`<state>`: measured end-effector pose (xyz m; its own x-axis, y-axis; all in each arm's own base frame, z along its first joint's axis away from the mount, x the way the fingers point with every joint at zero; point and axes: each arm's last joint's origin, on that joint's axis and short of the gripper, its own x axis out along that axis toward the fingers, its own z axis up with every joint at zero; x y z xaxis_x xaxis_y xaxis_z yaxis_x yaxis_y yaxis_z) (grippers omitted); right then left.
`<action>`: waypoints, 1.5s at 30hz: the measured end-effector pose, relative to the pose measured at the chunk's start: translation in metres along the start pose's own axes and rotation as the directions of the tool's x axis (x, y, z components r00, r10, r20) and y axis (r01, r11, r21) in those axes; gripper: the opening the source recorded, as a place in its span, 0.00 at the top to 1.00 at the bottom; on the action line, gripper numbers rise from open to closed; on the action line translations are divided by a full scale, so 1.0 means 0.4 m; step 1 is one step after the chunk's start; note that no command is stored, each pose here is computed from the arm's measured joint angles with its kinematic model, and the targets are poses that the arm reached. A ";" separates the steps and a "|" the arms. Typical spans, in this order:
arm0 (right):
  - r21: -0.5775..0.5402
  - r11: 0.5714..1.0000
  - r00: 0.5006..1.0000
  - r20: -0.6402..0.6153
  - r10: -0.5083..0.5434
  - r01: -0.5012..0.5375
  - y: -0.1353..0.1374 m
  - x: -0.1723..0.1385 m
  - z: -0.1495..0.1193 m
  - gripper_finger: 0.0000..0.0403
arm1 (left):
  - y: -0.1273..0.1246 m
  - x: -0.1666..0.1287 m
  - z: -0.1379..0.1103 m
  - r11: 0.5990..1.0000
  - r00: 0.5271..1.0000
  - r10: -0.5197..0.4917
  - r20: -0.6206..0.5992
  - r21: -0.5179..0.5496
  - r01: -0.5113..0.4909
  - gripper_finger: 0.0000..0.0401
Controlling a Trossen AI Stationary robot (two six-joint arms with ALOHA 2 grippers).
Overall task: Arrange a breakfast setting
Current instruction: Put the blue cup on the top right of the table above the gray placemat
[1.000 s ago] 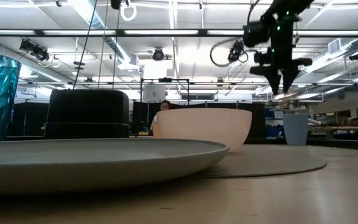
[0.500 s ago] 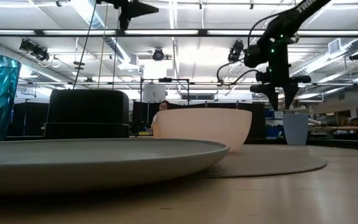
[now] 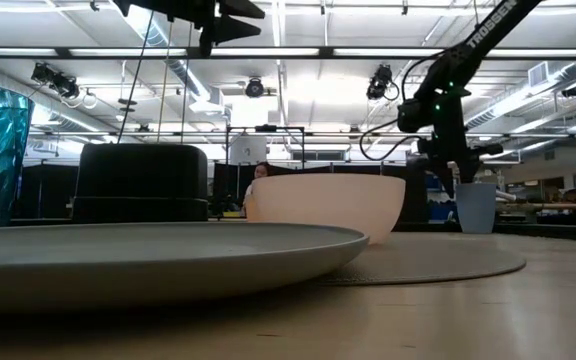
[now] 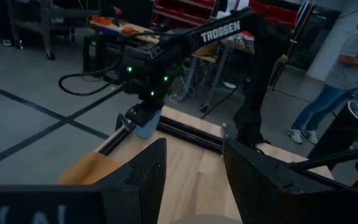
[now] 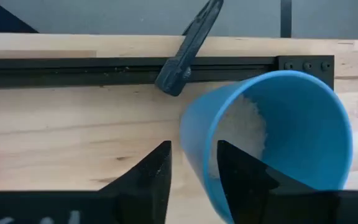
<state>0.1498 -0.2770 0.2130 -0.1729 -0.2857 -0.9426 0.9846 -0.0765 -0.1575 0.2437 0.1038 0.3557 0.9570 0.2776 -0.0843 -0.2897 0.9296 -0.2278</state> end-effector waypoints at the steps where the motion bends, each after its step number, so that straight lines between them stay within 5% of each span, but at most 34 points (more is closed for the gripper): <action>1: 0.006 1.000 1.000 -0.007 0.005 -0.005 -0.003 0.004 0.002 0.70 | 0.000 0.000 0.002 1.000 1.000 -0.001 0.009 0.001 0.001 0.58; 13: 0.037 0.998 0.999 0.005 0.041 -0.041 -0.008 0.005 0.013 0.96 | -0.001 -0.001 0.005 1.000 1.000 -0.001 0.017 0.005 0.001 0.58; 20: 0.037 0.998 0.999 -0.020 0.048 -0.047 -0.009 -0.001 0.005 0.95 | -0.017 0.001 0.001 1.000 1.000 -0.025 0.010 -0.008 0.025 0.58; 25: -0.074 0.991 0.994 0.001 0.109 -0.109 0.002 -0.070 -0.028 0.97 | -0.023 -0.017 0.008 0.999 0.999 -0.035 0.008 -0.016 0.036 0.58; 36: -0.429 0.870 0.967 -0.028 0.255 -0.242 0.087 -0.282 -0.265 0.97 | -0.032 -0.059 0.026 0.999 0.999 -0.039 0.020 0.020 0.038 0.58; 45: -0.479 0.804 0.931 -0.091 0.353 -0.352 0.195 -0.332 -0.442 0.97 | -0.037 -0.063 0.026 0.995 0.995 -0.096 0.007 0.021 0.096 0.58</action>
<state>0.2543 -0.0762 0.2738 0.1888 -0.2057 -0.9602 0.8658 0.4963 0.0639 0.2239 0.0853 0.3714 0.9805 0.1887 -0.0549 -0.1962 0.9568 -0.2146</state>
